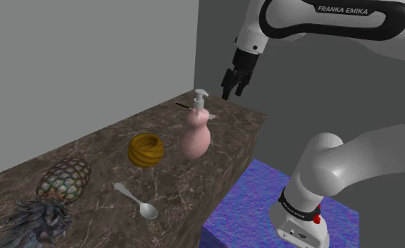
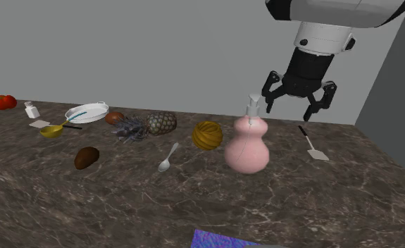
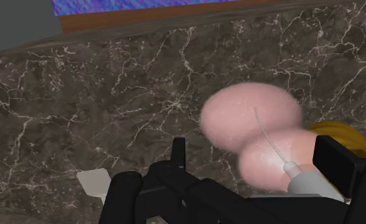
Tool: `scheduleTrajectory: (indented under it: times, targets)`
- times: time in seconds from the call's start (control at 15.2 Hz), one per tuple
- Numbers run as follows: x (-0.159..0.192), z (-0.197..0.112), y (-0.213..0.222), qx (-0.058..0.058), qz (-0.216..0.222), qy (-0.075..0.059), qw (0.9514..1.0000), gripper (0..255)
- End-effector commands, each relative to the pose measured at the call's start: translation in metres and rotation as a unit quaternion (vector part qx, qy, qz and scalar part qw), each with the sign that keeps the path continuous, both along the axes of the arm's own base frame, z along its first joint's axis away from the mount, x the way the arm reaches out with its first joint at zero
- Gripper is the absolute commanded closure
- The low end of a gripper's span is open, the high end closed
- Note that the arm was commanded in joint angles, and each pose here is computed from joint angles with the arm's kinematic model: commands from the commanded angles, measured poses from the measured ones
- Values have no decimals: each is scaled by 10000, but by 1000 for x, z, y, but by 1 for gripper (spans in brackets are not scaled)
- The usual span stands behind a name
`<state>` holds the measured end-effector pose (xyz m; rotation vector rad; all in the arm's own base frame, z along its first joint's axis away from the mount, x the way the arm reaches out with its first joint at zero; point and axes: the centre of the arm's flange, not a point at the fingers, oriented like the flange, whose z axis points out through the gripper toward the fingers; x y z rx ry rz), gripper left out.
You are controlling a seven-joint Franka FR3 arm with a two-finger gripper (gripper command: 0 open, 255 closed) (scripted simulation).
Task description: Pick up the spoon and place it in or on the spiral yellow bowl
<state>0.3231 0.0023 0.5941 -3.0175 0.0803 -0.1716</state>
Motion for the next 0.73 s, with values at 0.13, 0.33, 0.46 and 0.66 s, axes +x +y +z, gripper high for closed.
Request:
scheduleTrajectory:
  times: [0.13,0.33,0.46,0.66]
  targets:
    - [2,-13,23,-3,-32,-33,10000,0]
    - [6,-33,57,-8,-80,-83,9999,0]
    - [9,-46,80,-11,-113,-116,9999,0]
    - [14,-65,115,-15,-161,-166,9997,0]
